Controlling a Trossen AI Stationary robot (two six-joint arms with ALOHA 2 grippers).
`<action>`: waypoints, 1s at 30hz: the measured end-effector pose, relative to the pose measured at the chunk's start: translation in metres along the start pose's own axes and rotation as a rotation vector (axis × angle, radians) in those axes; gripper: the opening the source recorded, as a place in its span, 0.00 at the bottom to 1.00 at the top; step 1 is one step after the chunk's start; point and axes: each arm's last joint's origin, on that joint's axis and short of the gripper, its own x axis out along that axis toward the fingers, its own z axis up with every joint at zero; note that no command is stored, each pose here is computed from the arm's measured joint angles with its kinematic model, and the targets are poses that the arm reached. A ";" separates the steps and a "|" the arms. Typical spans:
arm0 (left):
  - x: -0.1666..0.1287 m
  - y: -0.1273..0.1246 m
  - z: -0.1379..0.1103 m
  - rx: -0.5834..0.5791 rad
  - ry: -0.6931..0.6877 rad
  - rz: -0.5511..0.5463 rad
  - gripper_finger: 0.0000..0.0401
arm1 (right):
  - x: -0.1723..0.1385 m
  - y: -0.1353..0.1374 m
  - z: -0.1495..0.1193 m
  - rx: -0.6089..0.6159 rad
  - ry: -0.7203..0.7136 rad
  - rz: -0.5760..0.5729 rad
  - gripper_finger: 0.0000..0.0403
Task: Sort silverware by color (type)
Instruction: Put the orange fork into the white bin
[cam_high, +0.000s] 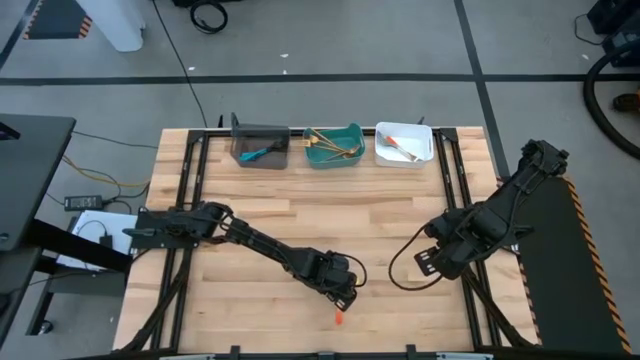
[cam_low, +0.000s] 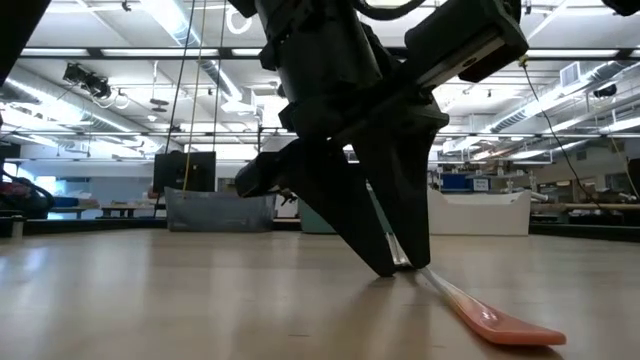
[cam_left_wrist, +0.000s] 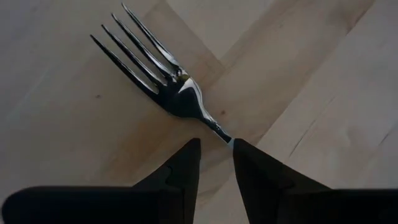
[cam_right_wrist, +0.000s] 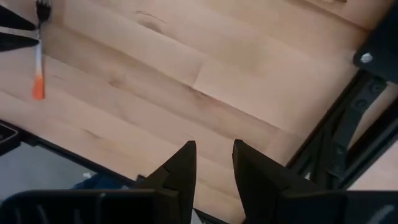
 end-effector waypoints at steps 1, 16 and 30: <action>0.000 0.001 0.002 -0.003 0.005 -0.003 0.27 | 0.000 0.000 -0.001 0.006 -0.006 0.007 0.28; 0.001 -0.001 0.001 -0.112 0.051 -0.038 0.27 | 0.000 0.001 -0.003 0.061 -0.016 0.027 0.28; -0.008 -0.003 0.013 -0.120 0.049 -0.073 0.27 | 0.000 0.002 -0.001 0.073 -0.070 0.057 0.28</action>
